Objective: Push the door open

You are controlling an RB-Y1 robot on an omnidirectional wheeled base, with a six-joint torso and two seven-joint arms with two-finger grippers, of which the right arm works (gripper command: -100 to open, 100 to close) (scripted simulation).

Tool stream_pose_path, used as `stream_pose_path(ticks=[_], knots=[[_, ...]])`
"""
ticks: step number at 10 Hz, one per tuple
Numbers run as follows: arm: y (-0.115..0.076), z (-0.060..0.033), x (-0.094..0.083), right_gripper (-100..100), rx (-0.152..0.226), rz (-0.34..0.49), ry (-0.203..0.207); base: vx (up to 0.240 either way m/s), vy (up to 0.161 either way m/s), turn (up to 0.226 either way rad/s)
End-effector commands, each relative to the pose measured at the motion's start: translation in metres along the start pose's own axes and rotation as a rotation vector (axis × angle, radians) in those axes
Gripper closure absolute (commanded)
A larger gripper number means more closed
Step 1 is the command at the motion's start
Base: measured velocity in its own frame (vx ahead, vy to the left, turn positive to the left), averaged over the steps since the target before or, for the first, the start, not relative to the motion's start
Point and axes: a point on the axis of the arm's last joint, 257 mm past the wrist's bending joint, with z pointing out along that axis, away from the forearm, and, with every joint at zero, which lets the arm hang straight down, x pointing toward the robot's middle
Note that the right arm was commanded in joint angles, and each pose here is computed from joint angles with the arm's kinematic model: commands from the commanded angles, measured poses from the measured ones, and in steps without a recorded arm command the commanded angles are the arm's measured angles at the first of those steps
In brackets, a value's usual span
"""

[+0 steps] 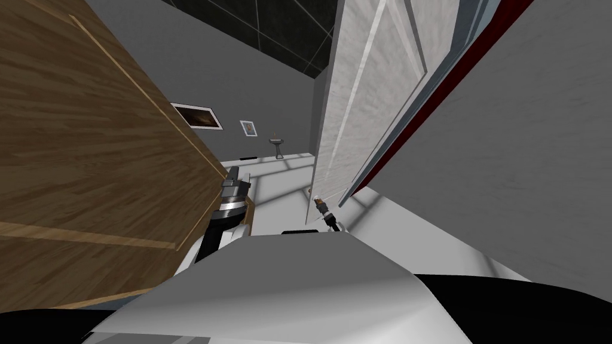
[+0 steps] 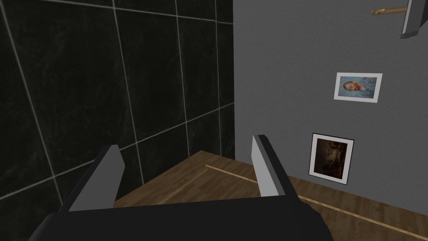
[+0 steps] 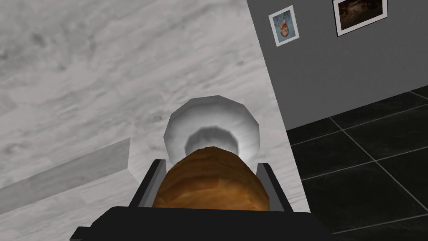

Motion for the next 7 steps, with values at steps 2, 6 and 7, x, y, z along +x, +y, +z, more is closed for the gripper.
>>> stream_pose_path(ticks=[2, 6, 7], knots=[[-0.001, 0.0044, -0.005, 100, 0.003, 0.081, -0.014, 0.037, 0.014, -0.022], [0.0, 0.0073, -0.0053, 100, 0.006, 0.186, -0.021, 0.036, 0.021, -0.029], [0.0004, 0.0089, -0.0054, 100, 0.008, 0.231, -0.024, 0.044, 0.017, -0.03]])
